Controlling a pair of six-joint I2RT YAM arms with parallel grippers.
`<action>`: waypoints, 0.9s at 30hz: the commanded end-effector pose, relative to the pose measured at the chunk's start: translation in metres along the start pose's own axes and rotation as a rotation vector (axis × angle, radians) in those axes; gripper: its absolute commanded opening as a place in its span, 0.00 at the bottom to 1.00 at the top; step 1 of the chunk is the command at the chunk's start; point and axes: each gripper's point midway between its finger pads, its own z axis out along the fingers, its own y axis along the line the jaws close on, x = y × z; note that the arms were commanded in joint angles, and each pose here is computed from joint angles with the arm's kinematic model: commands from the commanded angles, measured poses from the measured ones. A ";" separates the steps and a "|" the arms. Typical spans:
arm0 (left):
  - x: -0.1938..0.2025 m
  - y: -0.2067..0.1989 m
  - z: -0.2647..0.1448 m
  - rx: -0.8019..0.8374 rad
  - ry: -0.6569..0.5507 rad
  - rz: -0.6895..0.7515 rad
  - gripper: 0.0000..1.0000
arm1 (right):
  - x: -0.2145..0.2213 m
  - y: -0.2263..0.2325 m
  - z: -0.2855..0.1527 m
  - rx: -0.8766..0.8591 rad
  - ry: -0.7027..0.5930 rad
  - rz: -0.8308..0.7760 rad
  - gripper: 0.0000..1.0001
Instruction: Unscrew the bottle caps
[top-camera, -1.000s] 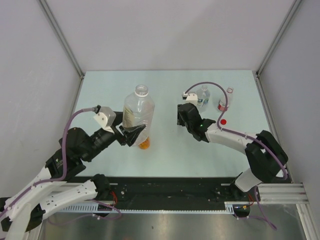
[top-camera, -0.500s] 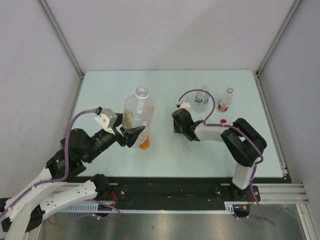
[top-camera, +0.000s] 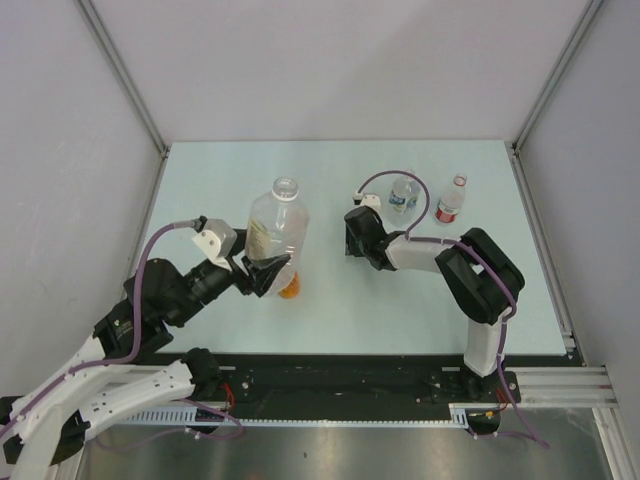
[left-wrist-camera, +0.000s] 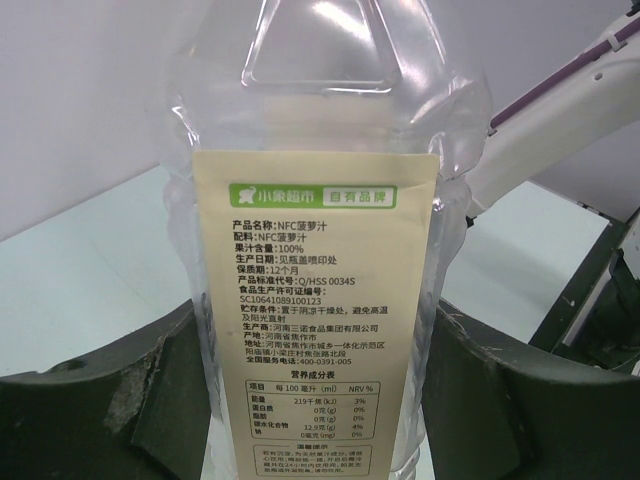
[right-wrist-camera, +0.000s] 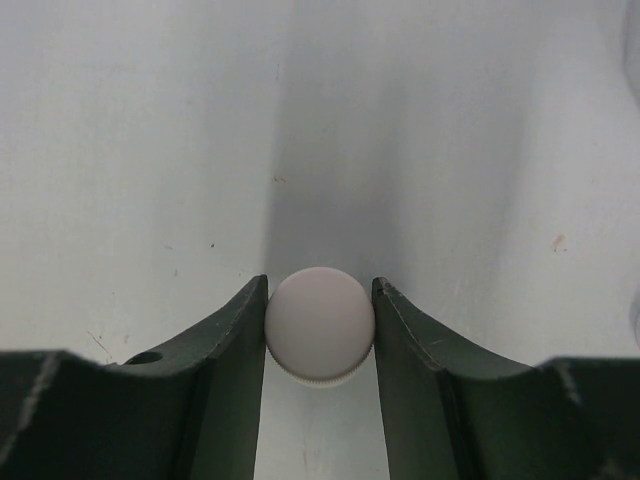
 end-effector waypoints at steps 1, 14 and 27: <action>-0.007 0.005 0.001 -0.024 -0.031 0.010 0.02 | 0.016 -0.003 0.005 0.006 0.068 0.001 0.23; -0.006 0.003 0.004 -0.014 -0.027 0.008 0.03 | 0.011 0.000 -0.011 -0.006 0.080 -0.004 0.64; -0.002 0.002 0.014 -0.016 -0.015 0.016 0.01 | -0.155 0.030 -0.202 -0.147 -0.353 0.056 0.68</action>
